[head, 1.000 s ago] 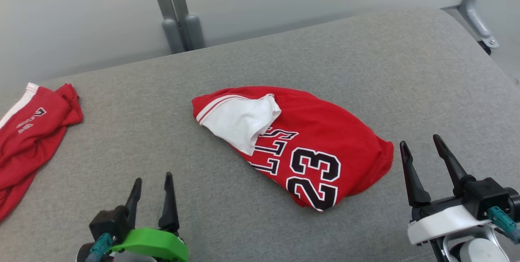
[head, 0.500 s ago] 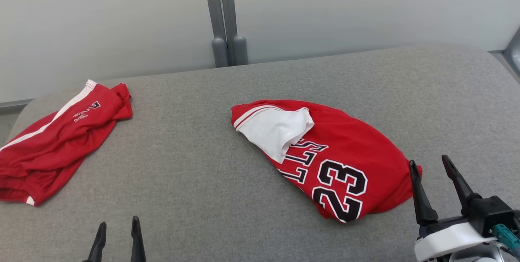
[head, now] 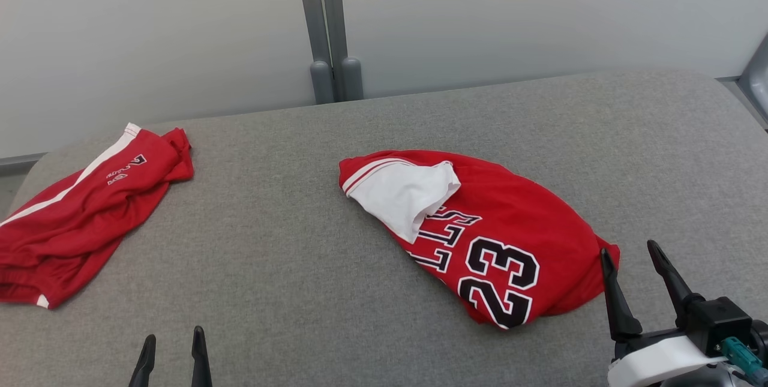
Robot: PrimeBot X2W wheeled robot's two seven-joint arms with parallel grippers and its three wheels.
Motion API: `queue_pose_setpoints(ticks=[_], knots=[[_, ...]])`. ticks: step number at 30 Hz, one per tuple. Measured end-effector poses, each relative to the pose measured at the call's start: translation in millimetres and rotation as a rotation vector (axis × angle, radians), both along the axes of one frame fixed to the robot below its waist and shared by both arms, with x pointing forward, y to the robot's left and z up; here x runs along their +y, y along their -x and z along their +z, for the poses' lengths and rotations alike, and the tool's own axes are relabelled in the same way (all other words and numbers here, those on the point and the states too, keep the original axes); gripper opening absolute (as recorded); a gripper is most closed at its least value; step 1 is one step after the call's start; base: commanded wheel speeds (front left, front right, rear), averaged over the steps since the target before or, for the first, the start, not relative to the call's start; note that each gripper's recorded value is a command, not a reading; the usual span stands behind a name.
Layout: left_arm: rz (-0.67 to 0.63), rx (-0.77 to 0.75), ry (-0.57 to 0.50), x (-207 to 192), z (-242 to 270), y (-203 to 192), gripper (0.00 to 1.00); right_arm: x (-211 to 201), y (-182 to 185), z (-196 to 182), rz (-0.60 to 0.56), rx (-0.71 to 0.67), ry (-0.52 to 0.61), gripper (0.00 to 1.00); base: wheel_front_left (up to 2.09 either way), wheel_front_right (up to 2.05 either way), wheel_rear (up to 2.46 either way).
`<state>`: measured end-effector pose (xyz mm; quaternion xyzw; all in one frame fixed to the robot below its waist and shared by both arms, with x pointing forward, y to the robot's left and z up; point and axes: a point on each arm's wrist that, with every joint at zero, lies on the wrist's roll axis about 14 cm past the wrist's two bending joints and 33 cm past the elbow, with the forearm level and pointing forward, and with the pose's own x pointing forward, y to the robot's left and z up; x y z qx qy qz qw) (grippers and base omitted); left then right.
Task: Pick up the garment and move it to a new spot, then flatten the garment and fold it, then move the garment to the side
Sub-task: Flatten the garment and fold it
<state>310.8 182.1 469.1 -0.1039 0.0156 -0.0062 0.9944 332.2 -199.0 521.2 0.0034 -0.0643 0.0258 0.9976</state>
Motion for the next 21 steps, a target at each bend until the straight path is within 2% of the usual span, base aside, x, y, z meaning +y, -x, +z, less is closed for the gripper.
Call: queue_pose_setpoints(ticks=[12, 17, 21], knots=[[-0.026, 0.015, 0.004, -7, -4, -6, 1.0, 1, -2, -2, 0.005, 0.007, 0.0, 1.0, 0.0, 0.0, 0.0], [-0.17, 0.004, 0.024, -53, -2, -30, 1.0, -4, -4, 0, 0.001, 0.004, 0.011, 1.0, 0.0, 0.0, 0.0], [-0.282, 0.058, 0.107, -93, 0, -62, 1.0, -8, -5, 1, -0.012, 0.002, 0.012, 1.0, 0.0, 0.0, 0.0]])
